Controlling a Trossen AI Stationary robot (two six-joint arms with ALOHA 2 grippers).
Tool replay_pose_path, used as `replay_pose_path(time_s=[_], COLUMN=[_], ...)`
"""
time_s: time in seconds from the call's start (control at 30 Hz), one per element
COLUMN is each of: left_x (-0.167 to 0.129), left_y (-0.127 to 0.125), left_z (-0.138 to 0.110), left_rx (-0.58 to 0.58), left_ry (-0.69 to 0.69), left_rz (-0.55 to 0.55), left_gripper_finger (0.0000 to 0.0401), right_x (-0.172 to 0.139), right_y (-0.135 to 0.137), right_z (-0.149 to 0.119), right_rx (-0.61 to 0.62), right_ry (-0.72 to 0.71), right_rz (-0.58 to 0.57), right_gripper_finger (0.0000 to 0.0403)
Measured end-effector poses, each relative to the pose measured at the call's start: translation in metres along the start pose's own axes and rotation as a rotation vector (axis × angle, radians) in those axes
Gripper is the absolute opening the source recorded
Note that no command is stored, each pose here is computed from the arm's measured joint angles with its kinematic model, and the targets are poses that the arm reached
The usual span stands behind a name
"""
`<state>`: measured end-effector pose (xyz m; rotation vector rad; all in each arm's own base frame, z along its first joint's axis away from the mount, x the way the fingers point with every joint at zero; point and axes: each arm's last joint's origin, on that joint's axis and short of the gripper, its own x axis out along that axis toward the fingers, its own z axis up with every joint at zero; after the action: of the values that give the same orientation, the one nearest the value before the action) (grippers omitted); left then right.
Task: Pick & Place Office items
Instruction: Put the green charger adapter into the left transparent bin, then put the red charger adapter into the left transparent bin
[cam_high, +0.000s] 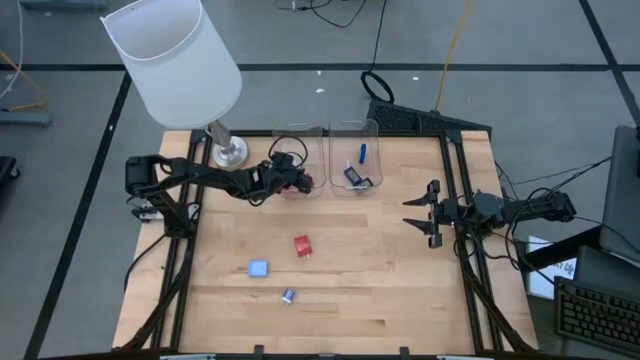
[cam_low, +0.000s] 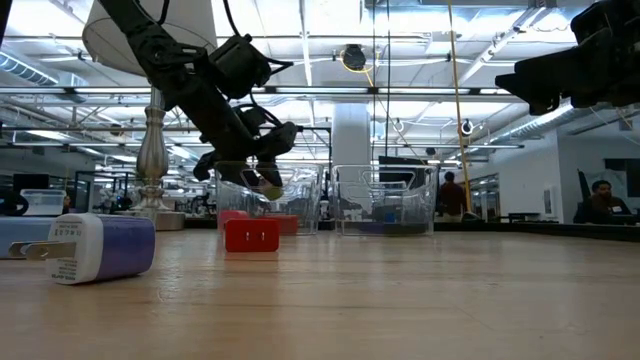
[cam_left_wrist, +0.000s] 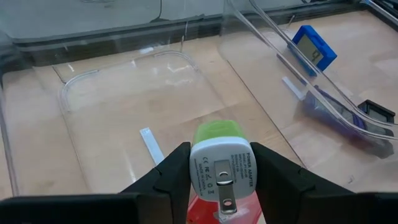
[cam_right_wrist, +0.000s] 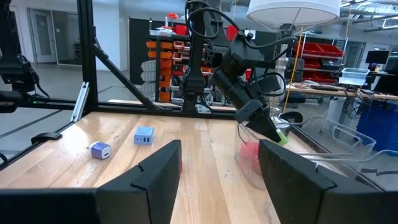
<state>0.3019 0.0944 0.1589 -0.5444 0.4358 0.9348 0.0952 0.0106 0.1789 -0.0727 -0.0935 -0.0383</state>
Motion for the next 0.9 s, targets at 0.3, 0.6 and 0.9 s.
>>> replay_pose_path(time_s=[0.3,0.6,0.9], left_x=[0.000,0.000,-0.005], left_y=[-0.002,-0.005,-0.014], left_z=[0.002,0.006,0.016], left_rx=[0.000,0.003,0.047], left_ry=[-0.024,-0.056,-0.088], left_rz=[-0.020,-0.045,-0.204], left_gripper_finger=[0.0206,0.0251,0.0263], right_x=[0.000,0.000,0.000], right_y=[0.000,0.000,0.000], right_z=[0.000,0.000,0.000], right_rx=[0.000,0.000,0.000], right_ry=[0.000,-0.001,-0.001], right_rz=[0.000,0.000,0.000], right_gripper_finger=[0.0205,0.0205,0.0208])
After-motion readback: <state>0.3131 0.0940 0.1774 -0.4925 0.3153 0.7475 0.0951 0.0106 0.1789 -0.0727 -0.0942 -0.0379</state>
